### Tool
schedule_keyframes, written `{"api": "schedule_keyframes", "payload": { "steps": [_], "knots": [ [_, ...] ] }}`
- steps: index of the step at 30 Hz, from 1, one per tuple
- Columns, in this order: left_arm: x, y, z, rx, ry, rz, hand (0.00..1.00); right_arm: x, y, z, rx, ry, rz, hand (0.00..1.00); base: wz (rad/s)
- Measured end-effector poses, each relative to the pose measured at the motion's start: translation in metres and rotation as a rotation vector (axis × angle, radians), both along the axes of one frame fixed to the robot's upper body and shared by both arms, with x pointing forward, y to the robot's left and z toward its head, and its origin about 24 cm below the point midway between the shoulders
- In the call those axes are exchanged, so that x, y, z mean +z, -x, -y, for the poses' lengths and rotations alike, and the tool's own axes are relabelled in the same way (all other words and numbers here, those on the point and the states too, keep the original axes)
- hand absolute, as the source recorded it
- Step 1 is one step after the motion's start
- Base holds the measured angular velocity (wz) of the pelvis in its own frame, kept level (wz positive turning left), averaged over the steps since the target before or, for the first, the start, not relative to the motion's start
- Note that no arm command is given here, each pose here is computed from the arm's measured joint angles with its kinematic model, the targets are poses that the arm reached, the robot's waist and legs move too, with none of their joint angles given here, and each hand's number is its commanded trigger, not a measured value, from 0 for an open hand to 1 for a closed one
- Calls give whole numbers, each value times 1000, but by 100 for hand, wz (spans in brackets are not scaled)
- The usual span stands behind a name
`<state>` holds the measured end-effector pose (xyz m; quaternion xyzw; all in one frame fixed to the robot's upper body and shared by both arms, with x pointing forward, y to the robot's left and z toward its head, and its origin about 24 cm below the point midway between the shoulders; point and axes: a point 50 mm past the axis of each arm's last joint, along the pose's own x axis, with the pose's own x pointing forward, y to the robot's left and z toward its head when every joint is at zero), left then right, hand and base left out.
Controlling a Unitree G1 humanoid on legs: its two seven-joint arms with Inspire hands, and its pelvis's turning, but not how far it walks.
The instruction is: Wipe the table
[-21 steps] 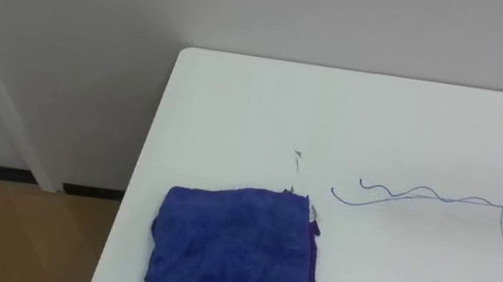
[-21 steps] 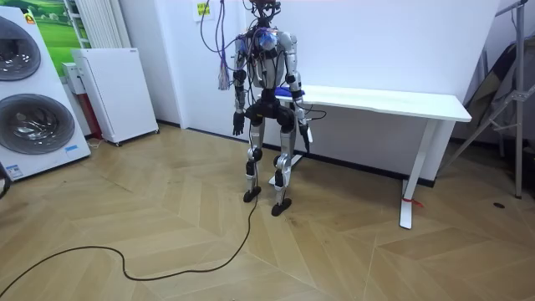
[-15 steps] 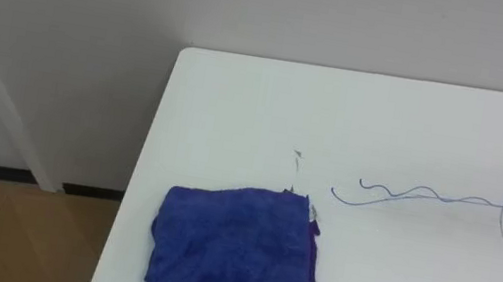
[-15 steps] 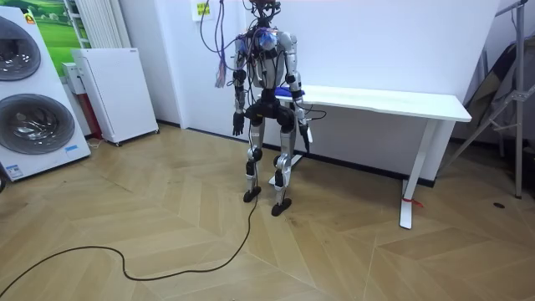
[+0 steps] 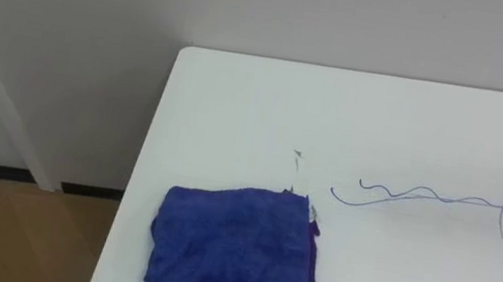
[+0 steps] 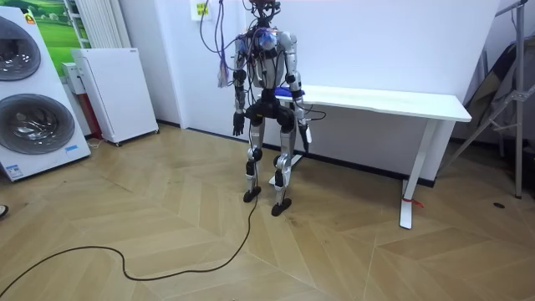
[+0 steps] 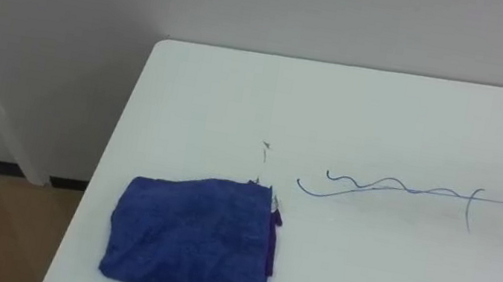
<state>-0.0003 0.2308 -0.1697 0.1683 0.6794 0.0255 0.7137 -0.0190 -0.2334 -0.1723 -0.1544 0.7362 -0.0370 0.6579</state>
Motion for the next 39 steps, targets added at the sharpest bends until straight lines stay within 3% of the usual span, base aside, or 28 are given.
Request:
{"api": "schedule_keyframes", "payload": {
  "steps": [2, 10, 13, 16, 20, 26, 33, 36, 39],
  "knots": [
    [0, 1, -2, 20, -4, 2, 0, 1, 4, 3, -140, 32, 22, 0, 0],
    [9, 4, -25, 183, -72, 67, 0, 8, 34, 18, -1130, 213, 155, 0, 0],
    [11, 5, -33, 234, -97, 95, 0, 14, 40, 35, -1408, 309, 207, 0, -10],
    [13, 3, -37, 277, -118, 116, 0, 23, 30, 60, -1534, 421, 280, 0, -15],
    [15, 3, -43, 281, -139, 124, 0, 40, -9, 98, -1519, 543, 450, 0, -6],
    [17, -3, -46, 243, -139, 154, 0, 65, -58, 129, -1360, 682, 600, 0, -1],
    [18, -14, -46, 208, -128, 196, 0, 118, -127, 145, -810, 879, 915, 0, -3],
    [18, -15, -43, 199, -113, 206, 0, 155, -166, 137, -530, 956, 1128, 0, -3],
    [16, -17, -39, 199, -95, 218, 0, 182, -194, 113, -218, 1011, 1302, 0, 2]
  ]
}}
